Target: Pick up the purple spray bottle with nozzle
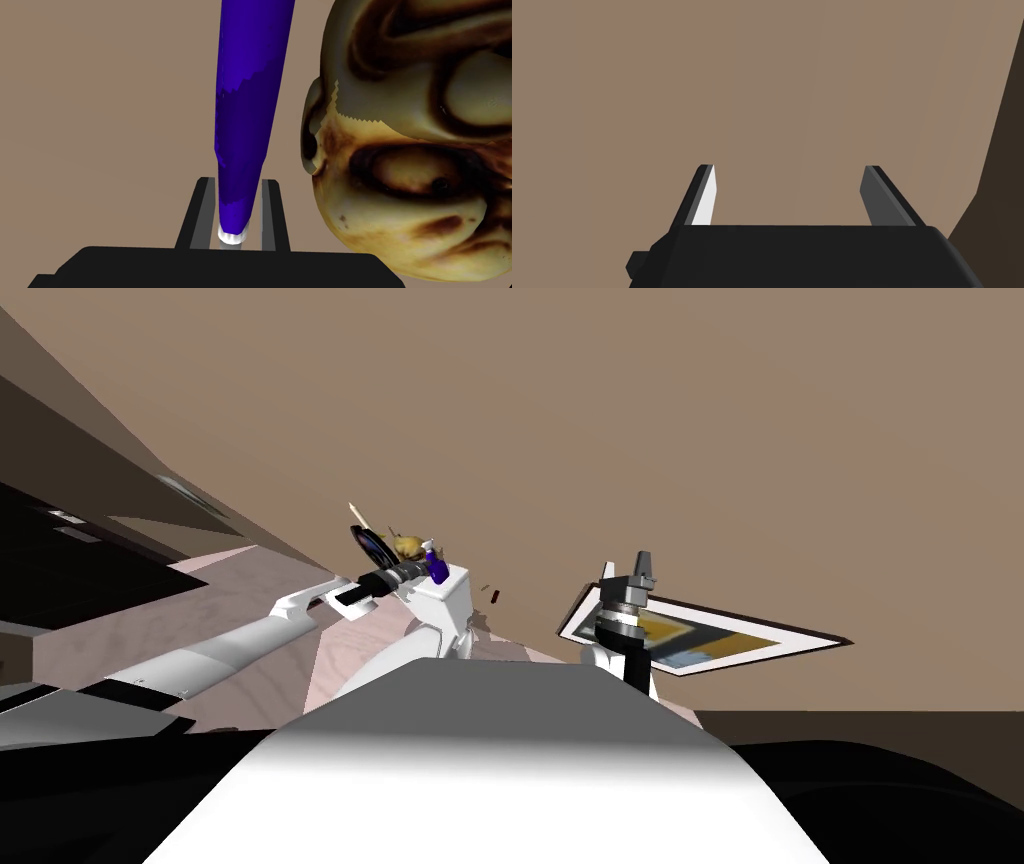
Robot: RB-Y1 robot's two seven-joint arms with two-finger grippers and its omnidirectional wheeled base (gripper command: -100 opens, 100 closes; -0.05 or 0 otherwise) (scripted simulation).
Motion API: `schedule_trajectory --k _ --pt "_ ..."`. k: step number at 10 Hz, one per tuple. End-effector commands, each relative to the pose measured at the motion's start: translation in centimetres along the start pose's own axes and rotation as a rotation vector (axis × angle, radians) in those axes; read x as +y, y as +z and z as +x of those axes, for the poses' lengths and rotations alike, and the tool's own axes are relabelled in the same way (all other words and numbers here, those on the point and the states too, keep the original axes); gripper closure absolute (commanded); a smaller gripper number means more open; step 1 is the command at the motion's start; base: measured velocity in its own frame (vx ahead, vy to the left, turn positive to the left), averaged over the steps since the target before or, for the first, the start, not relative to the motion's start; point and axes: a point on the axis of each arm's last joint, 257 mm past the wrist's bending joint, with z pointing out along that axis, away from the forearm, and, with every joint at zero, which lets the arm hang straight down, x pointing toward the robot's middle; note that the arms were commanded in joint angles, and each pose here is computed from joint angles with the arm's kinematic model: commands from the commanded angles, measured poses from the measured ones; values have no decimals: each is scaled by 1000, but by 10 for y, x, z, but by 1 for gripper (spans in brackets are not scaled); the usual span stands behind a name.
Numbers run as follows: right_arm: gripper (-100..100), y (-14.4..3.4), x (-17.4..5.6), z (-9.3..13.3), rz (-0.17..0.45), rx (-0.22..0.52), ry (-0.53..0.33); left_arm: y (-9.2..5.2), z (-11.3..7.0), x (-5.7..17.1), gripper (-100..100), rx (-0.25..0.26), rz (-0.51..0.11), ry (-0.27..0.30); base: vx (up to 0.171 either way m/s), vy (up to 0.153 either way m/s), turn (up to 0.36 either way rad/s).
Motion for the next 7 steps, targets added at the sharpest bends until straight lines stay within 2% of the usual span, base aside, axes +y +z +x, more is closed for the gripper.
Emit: schedule_trajectory --k 1,4,5,6,7 --pt "0 0 0 0 0 0 0 1 -1 16 100 -5 -27 -8 -89 -20 -189" --pt "0 0 0 0 0 0 0 -3 0 46 100 -3 -80 -14 -115 -5 -186" --pt "0 0 0 0 0 0 0 -2 -5 56 100 -15 -94 -21 -139 -7 -223" --pt "0 0 0 0 0 0 0 -6 -2 68 100 -8 -118 -20 -100 -8 -149" --pt "0 0 0 0 0 0 0 -5 -8 76 100 -22 -127 -27 -106 -36 -236"
